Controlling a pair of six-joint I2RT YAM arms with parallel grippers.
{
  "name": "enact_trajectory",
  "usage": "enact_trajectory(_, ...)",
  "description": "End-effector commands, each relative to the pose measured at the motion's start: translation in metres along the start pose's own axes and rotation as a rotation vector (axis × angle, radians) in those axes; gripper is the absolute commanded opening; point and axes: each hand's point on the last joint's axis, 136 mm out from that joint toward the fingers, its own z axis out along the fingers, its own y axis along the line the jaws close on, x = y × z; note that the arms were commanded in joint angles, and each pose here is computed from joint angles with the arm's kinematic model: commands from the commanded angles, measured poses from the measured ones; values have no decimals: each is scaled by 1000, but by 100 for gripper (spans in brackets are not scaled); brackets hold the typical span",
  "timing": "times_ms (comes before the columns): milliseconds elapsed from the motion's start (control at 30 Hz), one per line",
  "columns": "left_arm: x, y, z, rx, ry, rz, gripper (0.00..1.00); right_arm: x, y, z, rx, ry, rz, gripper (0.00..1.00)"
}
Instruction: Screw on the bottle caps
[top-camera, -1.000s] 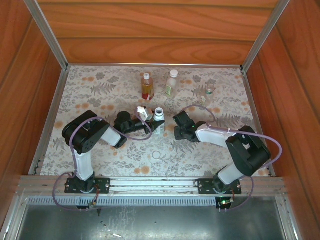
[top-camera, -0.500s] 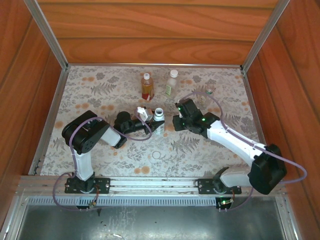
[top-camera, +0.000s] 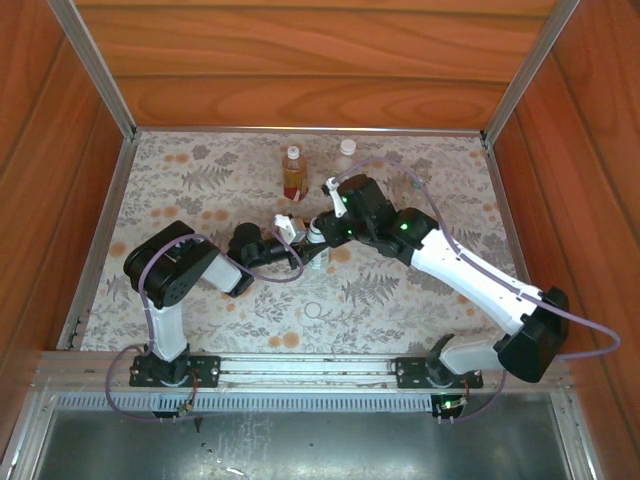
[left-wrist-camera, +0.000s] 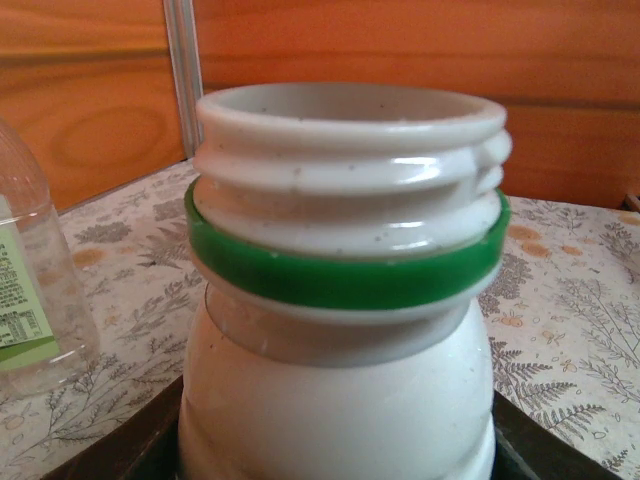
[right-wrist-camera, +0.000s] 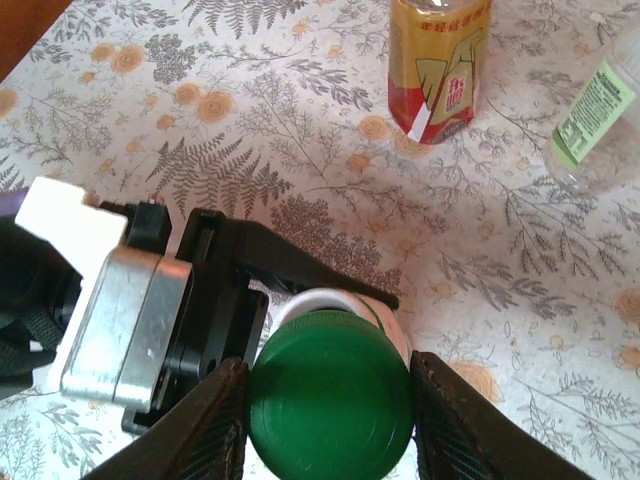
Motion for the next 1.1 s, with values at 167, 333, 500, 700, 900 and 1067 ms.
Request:
enact_trajectory(167, 3, -6, 5, 26, 0, 17, 52, 7, 4, 15, 4, 95, -73, 45)
enact_trajectory(333, 3, -7, 5, 29, 1, 18, 52, 12, 6, 20, -7, 134, -90, 45)
enact_trajectory(500, 3, -7, 5, 27, 2, 17, 52, 19, 9, 23, -20, 183, -112, 45)
enact_trajectory(700, 2, -7, 5, 28, 0, 18, 52, 27, 9, 25, -7, 227, -157, 45)
enact_trajectory(900, 1, -7, 5, 27, -2, 13, 52, 30, 3, 29, 70, 258, -235, 44)
enact_trajectory(1067, 0, -7, 5, 28, -4, 9, 52, 35, 1, 31, 87, 281, -230, 44)
